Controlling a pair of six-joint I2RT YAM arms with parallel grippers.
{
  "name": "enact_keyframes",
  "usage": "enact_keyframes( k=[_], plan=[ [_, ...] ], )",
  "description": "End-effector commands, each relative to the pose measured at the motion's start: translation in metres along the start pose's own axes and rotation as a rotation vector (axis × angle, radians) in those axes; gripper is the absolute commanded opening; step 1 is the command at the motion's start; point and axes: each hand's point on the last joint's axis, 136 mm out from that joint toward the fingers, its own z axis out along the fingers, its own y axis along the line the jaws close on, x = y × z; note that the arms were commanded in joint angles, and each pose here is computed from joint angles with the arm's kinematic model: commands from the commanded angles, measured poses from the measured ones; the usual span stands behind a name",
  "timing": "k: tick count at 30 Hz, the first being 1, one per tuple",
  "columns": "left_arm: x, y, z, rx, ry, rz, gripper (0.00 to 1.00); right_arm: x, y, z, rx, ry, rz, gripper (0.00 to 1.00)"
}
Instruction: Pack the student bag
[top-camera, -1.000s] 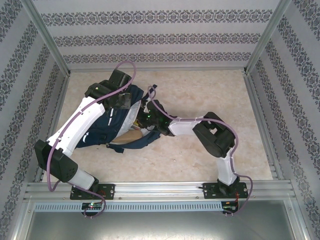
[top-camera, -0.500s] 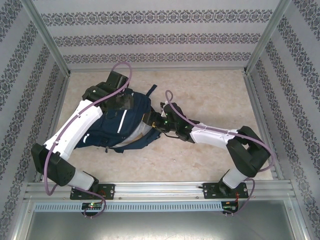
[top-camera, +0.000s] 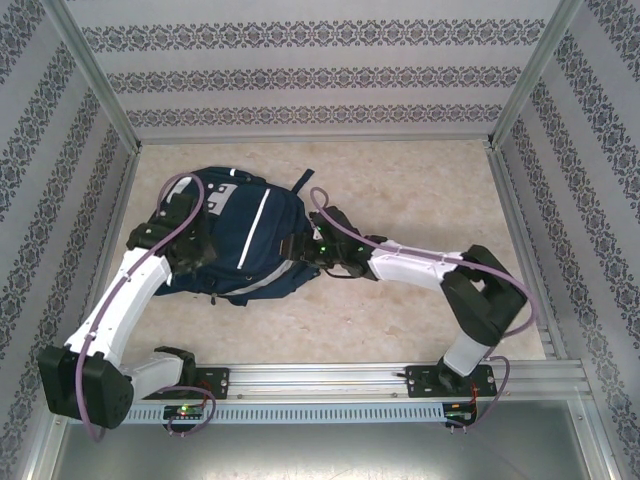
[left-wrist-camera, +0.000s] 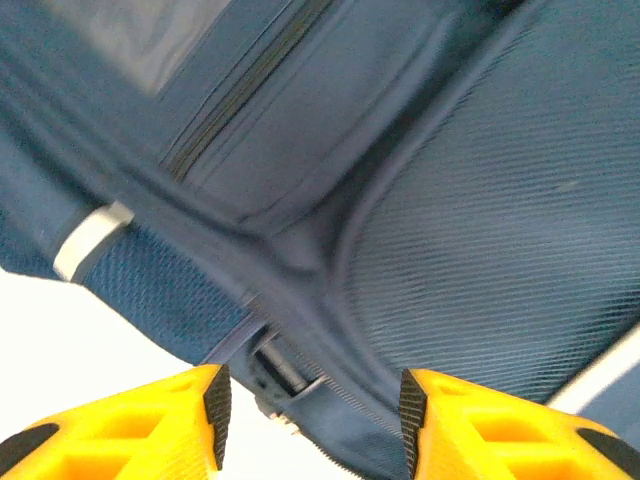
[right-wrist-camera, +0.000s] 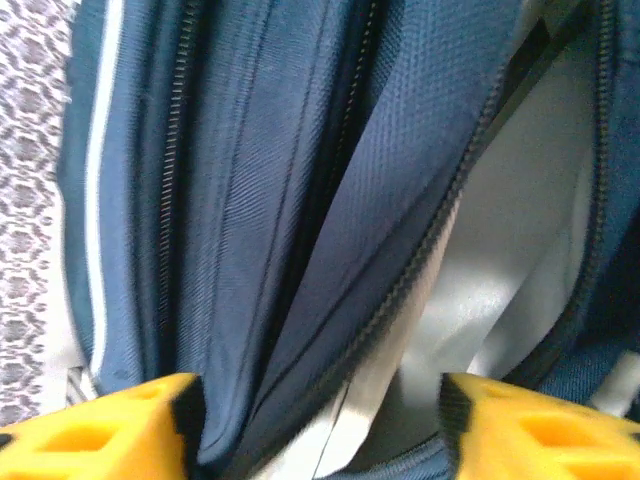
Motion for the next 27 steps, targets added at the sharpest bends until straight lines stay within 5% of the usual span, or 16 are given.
enact_keyframes(
  k=[1, 3, 16, 27],
  plan=[
    [0.011, 0.008, 0.004, 0.034, 0.034, -0.106, 0.5, -0.006, -0.008, 0.011, 0.054, 0.029, -0.023, 0.48],
    [0.016, 0.012, 0.01, 0.04, 0.058, -0.13, 0.5, -0.017, -0.017, 0.014, 0.082, 0.025, -0.016, 0.4],
    [0.03, 0.016, 0.049, 0.163, 0.163, -0.407, 0.49, -0.098, -0.062, 0.017, 0.2, 0.005, -0.073, 0.31],
    [0.043, 0.053, 0.07, 0.057, 0.16, -0.526, 0.49, -0.087, -0.006, -0.023, 0.172, -0.049, -0.235, 0.41]
  ],
)
